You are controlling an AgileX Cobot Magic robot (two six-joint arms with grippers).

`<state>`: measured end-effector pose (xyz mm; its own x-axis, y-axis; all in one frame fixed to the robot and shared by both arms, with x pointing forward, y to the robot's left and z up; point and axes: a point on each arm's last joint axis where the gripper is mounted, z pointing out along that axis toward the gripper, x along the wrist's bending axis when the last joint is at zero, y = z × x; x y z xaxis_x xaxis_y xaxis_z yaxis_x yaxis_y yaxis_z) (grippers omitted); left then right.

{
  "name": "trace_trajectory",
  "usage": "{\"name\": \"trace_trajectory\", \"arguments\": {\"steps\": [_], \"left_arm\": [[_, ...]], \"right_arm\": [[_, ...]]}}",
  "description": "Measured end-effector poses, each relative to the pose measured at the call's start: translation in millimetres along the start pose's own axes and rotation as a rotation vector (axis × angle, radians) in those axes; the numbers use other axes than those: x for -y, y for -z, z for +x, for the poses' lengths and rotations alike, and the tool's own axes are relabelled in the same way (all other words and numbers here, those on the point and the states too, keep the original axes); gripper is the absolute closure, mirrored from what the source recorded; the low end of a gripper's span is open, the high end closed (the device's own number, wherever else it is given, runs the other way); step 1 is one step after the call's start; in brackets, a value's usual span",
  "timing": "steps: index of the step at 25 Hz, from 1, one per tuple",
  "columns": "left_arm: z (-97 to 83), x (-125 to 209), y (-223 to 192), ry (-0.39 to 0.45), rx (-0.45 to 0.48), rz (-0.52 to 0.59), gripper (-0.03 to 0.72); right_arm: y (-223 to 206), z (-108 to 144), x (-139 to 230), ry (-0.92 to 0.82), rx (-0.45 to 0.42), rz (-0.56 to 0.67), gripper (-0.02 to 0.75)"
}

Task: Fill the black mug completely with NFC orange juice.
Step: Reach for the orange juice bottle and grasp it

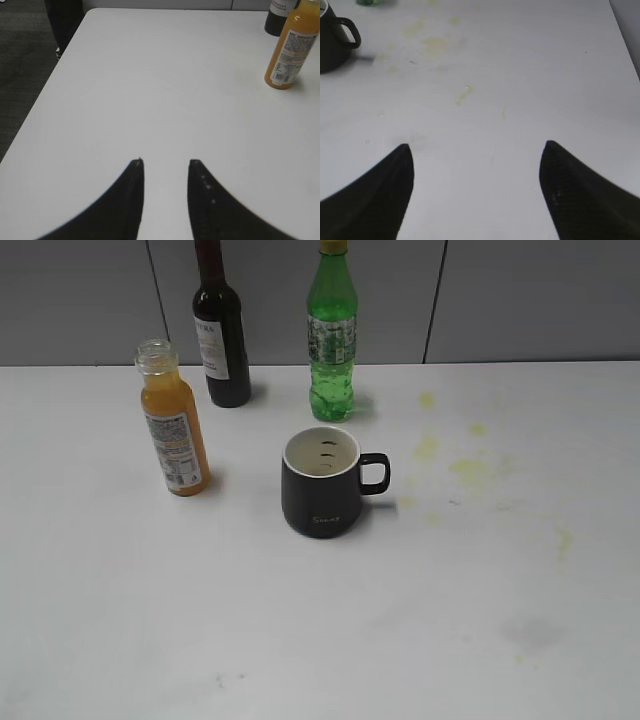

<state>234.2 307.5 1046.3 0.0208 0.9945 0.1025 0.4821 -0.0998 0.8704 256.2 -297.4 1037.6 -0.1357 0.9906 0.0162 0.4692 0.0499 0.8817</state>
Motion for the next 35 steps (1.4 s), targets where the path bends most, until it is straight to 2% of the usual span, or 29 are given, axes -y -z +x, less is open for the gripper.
{"name": "trace_trajectory", "arguments": {"steps": [3,10,18,35], "left_arm": [[0.0,0.0,0.0,0.0,0.0,0.0,0.449],[0.0,0.0,0.0,0.0,0.0,0.0,0.449],[0.0,0.0,0.0,0.0,0.0,0.0,0.449],[0.0,0.0,0.0,0.0,0.0,0.0,0.449]], "right_arm": [[6.6,-0.3,3.8,-0.001,0.0,-0.048,0.144],[7.2,-0.5,4.5,-0.001,0.006,-0.053,0.144],[7.2,-1.4,4.6,-0.042,0.092,-0.054,0.144],[7.2,-0.7,4.6,-0.049,0.087,-0.054,0.144]]}}
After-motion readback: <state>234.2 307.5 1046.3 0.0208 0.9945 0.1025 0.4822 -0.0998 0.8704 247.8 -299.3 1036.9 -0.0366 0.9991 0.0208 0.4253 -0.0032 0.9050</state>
